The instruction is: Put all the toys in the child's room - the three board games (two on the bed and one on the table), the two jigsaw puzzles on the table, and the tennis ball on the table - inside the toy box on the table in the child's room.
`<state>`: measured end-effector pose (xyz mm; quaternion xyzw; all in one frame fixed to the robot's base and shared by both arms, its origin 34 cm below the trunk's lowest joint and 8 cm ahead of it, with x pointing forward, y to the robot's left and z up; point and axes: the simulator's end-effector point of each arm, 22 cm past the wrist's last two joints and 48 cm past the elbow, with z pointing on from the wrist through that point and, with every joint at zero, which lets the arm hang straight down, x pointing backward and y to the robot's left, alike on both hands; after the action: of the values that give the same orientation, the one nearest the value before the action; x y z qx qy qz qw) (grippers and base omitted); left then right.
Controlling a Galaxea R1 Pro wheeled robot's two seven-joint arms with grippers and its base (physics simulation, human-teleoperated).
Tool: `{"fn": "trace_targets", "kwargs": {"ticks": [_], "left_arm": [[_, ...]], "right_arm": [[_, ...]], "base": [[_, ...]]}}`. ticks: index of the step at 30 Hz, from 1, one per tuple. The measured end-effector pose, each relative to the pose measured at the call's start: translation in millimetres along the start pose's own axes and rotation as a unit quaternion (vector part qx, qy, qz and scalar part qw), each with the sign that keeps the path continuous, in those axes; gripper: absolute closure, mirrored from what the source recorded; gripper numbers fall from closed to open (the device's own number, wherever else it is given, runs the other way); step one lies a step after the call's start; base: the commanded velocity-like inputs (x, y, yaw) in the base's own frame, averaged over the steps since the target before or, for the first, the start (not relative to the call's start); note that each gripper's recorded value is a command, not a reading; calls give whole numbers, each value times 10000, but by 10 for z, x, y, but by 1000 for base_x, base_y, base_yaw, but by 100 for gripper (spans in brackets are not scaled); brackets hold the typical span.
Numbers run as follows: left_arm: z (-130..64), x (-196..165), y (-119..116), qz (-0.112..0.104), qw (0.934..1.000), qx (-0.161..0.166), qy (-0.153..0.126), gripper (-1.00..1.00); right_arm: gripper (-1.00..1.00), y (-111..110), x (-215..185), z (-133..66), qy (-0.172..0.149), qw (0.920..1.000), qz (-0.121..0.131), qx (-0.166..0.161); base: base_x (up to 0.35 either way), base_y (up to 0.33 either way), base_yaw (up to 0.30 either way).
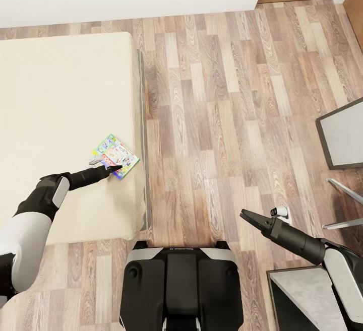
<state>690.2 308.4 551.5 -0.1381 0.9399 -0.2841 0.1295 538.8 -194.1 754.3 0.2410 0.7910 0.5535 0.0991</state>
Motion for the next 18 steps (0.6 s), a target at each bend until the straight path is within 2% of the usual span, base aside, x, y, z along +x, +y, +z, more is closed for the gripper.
{"fn": "trace_targets", "kwargs": {"ticks": [18], "left_arm": [[-5,6,-24,2,10000,70,15,-100]], "right_arm": [[-100,3,10,7,15,10000,3,-7]], "base": [[0,0,0]]}}
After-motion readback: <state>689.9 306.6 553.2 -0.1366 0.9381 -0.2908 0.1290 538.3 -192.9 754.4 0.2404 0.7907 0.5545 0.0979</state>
